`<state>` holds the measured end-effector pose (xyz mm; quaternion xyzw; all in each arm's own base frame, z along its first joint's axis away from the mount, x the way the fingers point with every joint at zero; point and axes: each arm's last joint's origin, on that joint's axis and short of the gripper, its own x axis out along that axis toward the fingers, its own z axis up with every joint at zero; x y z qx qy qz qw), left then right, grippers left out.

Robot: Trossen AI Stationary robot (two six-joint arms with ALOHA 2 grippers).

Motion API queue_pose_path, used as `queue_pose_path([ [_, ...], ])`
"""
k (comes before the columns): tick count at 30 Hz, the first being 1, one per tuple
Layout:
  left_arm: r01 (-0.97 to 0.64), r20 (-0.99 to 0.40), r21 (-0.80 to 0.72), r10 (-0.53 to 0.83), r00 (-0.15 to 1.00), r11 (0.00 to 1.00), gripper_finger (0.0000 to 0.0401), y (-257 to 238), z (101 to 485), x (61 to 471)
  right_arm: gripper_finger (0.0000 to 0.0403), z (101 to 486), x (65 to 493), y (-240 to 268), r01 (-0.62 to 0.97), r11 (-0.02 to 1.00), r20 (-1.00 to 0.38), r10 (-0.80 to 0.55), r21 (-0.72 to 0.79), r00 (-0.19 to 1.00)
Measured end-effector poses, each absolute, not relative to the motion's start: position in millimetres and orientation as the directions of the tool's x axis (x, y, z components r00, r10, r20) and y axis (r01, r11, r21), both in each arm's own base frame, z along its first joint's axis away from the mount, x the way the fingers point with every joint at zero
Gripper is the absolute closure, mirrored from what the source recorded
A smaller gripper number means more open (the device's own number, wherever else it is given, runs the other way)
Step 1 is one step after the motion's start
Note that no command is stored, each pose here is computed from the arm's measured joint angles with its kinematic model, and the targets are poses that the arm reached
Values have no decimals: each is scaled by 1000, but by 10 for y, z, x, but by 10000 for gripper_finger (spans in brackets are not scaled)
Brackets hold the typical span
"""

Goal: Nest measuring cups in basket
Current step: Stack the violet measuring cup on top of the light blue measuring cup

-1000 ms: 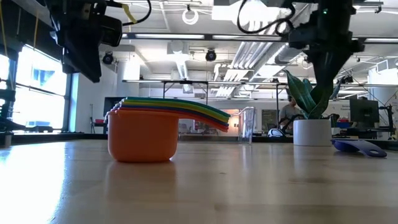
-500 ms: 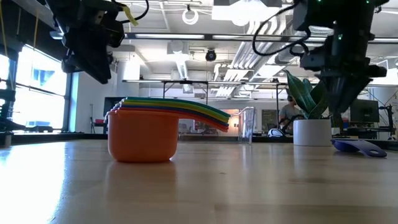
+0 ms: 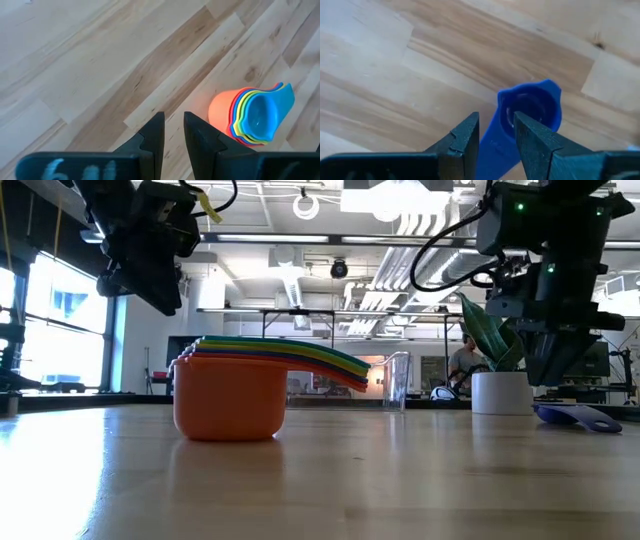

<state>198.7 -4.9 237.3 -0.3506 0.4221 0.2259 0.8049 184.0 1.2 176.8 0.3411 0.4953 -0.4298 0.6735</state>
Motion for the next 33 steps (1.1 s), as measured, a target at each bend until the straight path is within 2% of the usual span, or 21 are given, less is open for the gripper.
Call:
queue_pose_path([
  [8,-661,-838,-371,71,540,652,339,-47,2372,1986,288,1674,1928,-59,913,408,-960,-254,8,122],
  [24,-661,-838,-370,73,541,653,339,-46,2372,1986,292,1404,2007,-136,922,374,-981,-194,-99,-27],
  [28,-661,-838,-369,74,541,654,339,-46,2373,1987,317,1366,2034,-135,918,385,-984,-176,-93,-25],
  [33,-661,-837,-371,74,543,653,339,-46,2374,1988,386,1380,2043,-133,916,395,-985,-171,-78,-10],
])
